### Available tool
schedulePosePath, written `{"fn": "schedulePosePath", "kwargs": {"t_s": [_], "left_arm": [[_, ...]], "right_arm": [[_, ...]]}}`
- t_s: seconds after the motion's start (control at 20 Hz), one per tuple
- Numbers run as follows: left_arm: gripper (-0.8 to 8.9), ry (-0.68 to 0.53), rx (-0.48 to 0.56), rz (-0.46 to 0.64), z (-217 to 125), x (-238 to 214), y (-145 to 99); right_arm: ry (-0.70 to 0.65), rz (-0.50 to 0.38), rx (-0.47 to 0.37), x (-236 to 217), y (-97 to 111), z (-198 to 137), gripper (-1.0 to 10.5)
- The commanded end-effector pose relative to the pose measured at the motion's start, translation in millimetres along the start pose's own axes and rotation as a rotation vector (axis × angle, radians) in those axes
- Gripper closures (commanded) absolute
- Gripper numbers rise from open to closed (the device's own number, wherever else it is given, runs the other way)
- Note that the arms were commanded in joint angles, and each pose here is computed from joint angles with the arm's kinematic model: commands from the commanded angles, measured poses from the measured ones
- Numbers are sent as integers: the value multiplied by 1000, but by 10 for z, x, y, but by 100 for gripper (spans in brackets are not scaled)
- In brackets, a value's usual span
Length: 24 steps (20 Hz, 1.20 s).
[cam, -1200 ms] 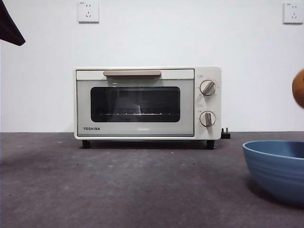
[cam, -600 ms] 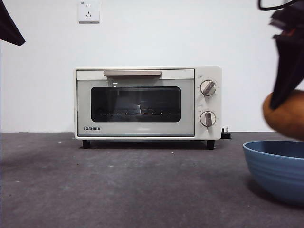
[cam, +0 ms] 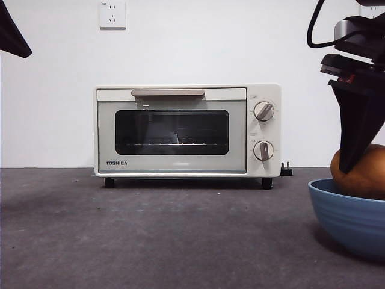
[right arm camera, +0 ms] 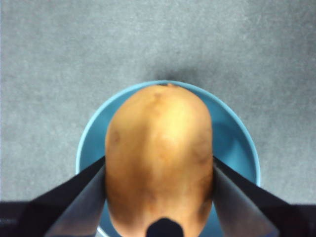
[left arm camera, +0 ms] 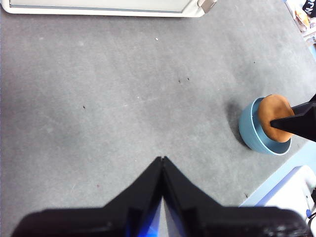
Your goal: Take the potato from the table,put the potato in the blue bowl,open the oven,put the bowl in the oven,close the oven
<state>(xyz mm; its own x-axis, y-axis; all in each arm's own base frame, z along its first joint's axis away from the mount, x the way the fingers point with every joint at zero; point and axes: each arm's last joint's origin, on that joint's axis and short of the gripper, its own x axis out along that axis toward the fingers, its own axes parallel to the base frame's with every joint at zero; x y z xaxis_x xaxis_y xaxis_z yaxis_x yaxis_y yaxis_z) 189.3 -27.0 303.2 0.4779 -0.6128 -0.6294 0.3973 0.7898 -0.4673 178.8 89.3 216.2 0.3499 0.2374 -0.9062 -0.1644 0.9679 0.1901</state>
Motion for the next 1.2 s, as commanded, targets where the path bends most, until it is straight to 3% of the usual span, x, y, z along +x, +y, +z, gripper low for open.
{"fn": "schedulePosePath", "kwargs": {"t_s": [0.05,0.1,0.65,0.95,1.0,1.1,1.2], "left_arm": [[818,-3,19,-2,6,6,1],[818,-3,19,-2,6,6,1],[818,-5,20,-2,7,6,1],[818,-7,28,-2,9,6,1],[818,-7,28,0,9,6,2],[818,-7,28,27,9,6,9],[818,-7,27,55,9,5,17]], "right_arm": [[18,-5,8,39,-5,-27,602],[18,-5,8,39,-5,-27,557],[14,26,4,6,16,1,564],[-18,26,-11,-350,109,211,575],[-25,29,-24,-430,128,250,624],[-47,36,-64,-593,167,324,924],[-75,45,-84,-712,195,383,956]]}}
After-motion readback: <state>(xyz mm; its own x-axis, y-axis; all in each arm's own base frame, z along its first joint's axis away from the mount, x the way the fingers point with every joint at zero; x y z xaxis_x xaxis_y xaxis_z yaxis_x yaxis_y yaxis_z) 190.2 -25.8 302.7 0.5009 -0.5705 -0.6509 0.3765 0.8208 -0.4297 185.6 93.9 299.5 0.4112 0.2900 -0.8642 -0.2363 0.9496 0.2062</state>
